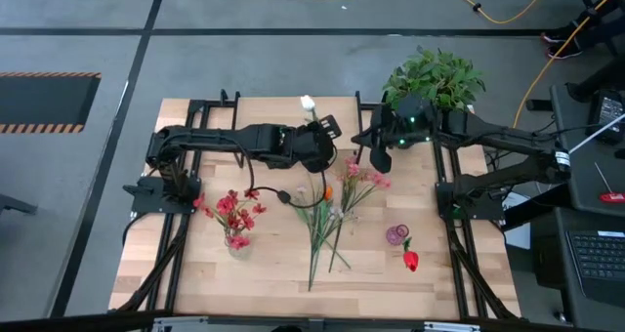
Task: Pick and place flowers into a vace then onto a shelf
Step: Put the white flower into the pink vase
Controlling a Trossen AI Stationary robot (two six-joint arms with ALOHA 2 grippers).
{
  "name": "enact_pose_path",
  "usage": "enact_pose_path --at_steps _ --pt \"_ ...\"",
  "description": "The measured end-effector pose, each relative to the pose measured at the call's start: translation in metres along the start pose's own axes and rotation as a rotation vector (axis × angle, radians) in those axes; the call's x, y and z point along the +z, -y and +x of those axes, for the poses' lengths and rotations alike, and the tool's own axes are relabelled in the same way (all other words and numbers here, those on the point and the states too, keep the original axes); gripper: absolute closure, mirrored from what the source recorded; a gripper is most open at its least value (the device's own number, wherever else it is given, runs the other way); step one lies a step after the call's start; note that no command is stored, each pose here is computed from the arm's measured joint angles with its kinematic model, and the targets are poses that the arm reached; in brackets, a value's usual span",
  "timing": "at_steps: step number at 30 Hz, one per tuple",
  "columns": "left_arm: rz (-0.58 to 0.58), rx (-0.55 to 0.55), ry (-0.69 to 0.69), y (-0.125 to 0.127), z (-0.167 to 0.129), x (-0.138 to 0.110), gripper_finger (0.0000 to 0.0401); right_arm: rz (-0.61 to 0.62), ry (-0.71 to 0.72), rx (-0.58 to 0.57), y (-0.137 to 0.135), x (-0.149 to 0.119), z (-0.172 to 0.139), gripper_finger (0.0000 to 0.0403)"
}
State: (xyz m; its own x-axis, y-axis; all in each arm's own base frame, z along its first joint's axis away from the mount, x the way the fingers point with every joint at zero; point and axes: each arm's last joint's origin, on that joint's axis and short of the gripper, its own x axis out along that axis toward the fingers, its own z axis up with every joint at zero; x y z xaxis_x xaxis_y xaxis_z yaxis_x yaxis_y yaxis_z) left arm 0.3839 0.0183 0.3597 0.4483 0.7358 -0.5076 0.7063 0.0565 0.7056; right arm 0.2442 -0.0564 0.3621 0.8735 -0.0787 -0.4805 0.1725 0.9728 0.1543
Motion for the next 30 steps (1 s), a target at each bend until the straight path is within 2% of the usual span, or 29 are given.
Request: enact_pose_path --at_steps 4,10,14,23,30 --pt "0.037 0.038 -0.006 -0.002 -0.009 0.008 0.0399 0.015 0.039 0.054 0.009 0.005 0.000 0.0395" --pt "0.103 0.097 0.009 -0.005 -0.024 0.021 0.0399 0.029 0.005 0.194 0.011 0.003 0.007 0.0395" --pt "0.120 0.139 0.014 -0.008 -0.033 0.028 0.0399 0.023 -0.012 0.202 0.012 0.002 0.013 0.0386" --pt "0.158 0.151 0.002 -0.007 -0.039 0.032 0.0398 -0.022 0.024 0.208 0.013 0.005 0.020 0.0288" --pt "0.170 0.189 -0.016 -0.013 -0.038 0.031 0.0398 0.028 0.039 0.302 0.011 0.008 0.024 0.0233"
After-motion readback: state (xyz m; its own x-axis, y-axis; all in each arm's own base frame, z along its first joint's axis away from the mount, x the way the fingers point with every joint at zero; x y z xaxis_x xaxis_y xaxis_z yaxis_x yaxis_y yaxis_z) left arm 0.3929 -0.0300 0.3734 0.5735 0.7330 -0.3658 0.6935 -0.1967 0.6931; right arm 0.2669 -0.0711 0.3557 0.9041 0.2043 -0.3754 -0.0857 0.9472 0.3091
